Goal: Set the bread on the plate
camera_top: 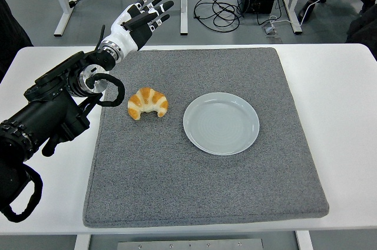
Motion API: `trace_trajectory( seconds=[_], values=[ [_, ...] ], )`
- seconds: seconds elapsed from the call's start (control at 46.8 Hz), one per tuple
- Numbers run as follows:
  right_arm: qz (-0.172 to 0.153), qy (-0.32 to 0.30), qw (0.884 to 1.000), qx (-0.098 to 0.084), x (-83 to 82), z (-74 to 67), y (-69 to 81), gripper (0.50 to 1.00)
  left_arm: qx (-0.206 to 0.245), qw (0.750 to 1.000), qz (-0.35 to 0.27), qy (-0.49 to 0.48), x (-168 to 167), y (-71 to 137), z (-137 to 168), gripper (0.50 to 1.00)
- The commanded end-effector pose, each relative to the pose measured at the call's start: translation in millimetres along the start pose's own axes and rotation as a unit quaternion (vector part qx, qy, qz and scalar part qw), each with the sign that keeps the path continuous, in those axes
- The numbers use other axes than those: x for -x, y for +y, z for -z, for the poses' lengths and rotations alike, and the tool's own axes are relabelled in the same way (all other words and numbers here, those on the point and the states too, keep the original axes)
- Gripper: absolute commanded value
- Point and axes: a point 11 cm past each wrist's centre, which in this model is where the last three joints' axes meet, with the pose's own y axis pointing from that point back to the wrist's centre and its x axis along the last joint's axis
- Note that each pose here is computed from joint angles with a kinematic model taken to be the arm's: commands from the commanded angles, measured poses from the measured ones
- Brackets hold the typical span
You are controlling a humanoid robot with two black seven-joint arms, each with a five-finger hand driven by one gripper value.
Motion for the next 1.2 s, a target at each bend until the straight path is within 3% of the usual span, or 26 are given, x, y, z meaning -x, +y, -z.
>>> trace_trajectory(
  seconds=[0.0, 0.406, 0.534, 0.812, 1.004, 1.175],
  values=[
    [0.000, 0.000, 1.000, 0.000, 0.0, 0.0, 0.0, 1.000, 0.002, 1.000, 0.002, -0.001, 2, 0, -1, 0.977],
    [0.000, 0.000, 1.000, 0.000, 0.0, 0.0, 0.0, 1.000, -0.001, 1.000, 0.006, -0.001, 5, -1, 0, 0.978],
    [0.000, 0.000, 1.000, 0.000, 0.0, 0.0, 0.0, 1.000, -0.004, 0.998, 0.061, 0.011, 43, -4, 5, 0.977],
    [0.000, 0.000, 1.000, 0.000, 0.0, 0.0, 0.0, 1.000, -0.039, 0.991, 0.092, -0.084, 42, 23, -14, 0.977],
    [0.000, 0.000, 1.000, 0.000, 0.0, 0.0, 0.0, 1.000, -0.047, 0.961, 0.136, -0.236, 51, 33, -42, 0.978],
    [0.000, 0.000, 1.000, 0.000, 0.0, 0.0, 0.0, 1.000, -0.042, 0.899, 0.185, -0.395, 66, 55, -63, 0.977]
  ],
)
